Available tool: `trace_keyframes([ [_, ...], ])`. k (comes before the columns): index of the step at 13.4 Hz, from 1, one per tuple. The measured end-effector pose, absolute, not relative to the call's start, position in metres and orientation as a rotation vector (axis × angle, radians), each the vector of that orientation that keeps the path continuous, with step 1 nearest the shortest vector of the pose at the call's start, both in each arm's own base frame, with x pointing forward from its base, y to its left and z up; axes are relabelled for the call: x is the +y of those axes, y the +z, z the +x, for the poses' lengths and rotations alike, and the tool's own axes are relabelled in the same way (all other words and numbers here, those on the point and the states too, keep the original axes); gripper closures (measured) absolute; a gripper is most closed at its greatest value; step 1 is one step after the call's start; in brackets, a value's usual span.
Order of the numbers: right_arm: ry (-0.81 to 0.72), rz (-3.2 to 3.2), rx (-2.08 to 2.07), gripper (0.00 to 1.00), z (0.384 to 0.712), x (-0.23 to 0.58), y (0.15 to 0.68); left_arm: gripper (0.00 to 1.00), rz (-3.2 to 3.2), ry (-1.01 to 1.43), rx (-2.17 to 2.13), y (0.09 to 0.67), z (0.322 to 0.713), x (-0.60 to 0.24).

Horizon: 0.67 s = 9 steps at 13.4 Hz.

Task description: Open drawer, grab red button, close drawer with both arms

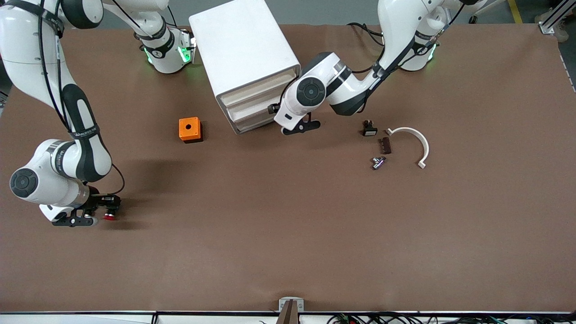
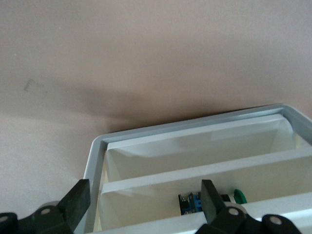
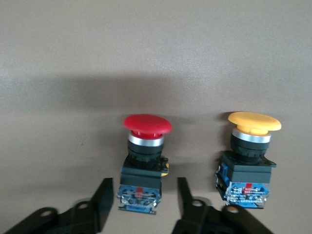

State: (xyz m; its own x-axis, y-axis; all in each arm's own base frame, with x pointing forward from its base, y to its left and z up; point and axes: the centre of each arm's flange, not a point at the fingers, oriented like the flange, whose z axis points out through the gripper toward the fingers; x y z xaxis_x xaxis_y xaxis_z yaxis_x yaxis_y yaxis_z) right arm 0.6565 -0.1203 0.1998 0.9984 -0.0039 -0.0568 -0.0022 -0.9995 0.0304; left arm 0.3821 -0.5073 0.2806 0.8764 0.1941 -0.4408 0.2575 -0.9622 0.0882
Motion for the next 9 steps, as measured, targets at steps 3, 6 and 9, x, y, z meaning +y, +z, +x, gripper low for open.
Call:
trace_keyframes([
  [3, -0.080, 3.110, -0.001, 0.00, 0.658, -0.120, 0.202, 0.00, 2.905, -0.659, 0.335, 0.281, 0.376, -0.512],
  [6, -0.072, 3.112, 0.003, 0.00, 0.662, -0.118, 0.215, 0.00, 2.894, -0.642, 0.349, 0.285, 0.385, -0.511],
  [9, -0.157, 3.128, 0.006, 0.00, 0.663, -0.115, 0.257, 0.00, 2.876, -0.594, 0.445, 0.287, 0.422, -0.488],
])
